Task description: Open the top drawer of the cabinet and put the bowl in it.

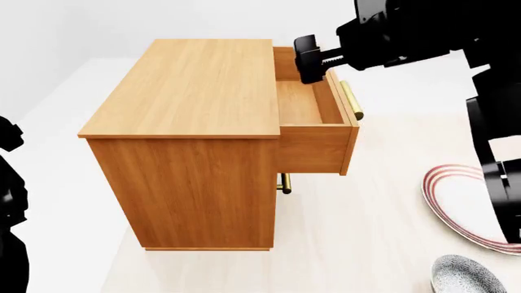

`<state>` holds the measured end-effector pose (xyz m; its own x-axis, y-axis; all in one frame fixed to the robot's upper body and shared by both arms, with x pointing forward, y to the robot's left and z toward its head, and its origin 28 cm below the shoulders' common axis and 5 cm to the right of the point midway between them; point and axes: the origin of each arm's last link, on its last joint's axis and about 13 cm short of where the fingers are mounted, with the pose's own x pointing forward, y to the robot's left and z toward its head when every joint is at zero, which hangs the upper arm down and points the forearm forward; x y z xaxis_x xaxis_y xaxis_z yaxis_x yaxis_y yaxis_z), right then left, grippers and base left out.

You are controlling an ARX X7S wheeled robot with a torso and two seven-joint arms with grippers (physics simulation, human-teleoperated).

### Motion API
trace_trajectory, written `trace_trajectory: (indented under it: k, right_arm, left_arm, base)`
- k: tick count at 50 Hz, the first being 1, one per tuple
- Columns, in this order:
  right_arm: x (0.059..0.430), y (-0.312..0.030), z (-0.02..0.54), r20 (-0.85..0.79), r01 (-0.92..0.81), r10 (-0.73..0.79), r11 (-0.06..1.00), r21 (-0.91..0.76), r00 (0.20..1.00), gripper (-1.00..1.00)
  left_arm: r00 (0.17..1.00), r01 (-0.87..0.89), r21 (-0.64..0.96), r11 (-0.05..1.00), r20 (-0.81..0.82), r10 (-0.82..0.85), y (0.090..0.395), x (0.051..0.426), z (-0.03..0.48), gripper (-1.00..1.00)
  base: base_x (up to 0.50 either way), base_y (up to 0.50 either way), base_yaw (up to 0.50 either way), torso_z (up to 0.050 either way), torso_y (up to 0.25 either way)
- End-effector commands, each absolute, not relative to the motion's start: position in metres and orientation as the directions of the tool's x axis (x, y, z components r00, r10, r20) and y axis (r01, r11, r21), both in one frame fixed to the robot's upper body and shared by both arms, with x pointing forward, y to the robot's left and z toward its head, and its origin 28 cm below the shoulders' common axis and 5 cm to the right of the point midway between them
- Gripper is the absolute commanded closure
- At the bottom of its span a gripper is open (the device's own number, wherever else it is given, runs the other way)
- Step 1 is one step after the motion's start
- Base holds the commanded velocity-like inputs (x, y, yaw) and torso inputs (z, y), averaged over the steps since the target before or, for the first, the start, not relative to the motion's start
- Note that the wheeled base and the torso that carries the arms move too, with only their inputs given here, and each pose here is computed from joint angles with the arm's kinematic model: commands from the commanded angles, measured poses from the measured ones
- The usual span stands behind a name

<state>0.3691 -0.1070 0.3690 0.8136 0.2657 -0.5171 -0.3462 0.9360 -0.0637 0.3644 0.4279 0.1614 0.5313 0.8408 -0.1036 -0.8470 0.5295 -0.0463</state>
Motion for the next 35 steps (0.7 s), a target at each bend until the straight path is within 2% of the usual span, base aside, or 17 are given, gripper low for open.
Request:
trace_trajectory:
  k: [1,17,35]
  right_arm:
    - [0.373,-0.107,0.357,-0.576,-0.345,0.271,0.939,-0.019,0.771,-1.0]
    - [0.376,-0.111,0.34,-0.623,-0.356,0.255,0.934,-0.04,0.74,-1.0]
    - [0.376,-0.116,0.337,-0.632,-0.343,0.178,0.928,-0.148,0.754,-1.0]
  left_arm:
    - [0.53,-0.848,-0.043,0.528,-0.105,0.842,0.428,0.364,0.16,-1.0]
    - [0.53,-0.848,-0.045,0.529,-0.108,0.841,0.427,0.364,0.159,-1.0]
    - [0.533,-0.846,-0.049,0.531,-0.114,0.838,0.426,0.364,0.158,-1.0]
  base:
    - [0.0,0.0,0.0,0.0,0.0]
    - [0.0,0.0,0.0,0.0,0.0]
    - [0.0,0.0,0.0,0.0,0.0]
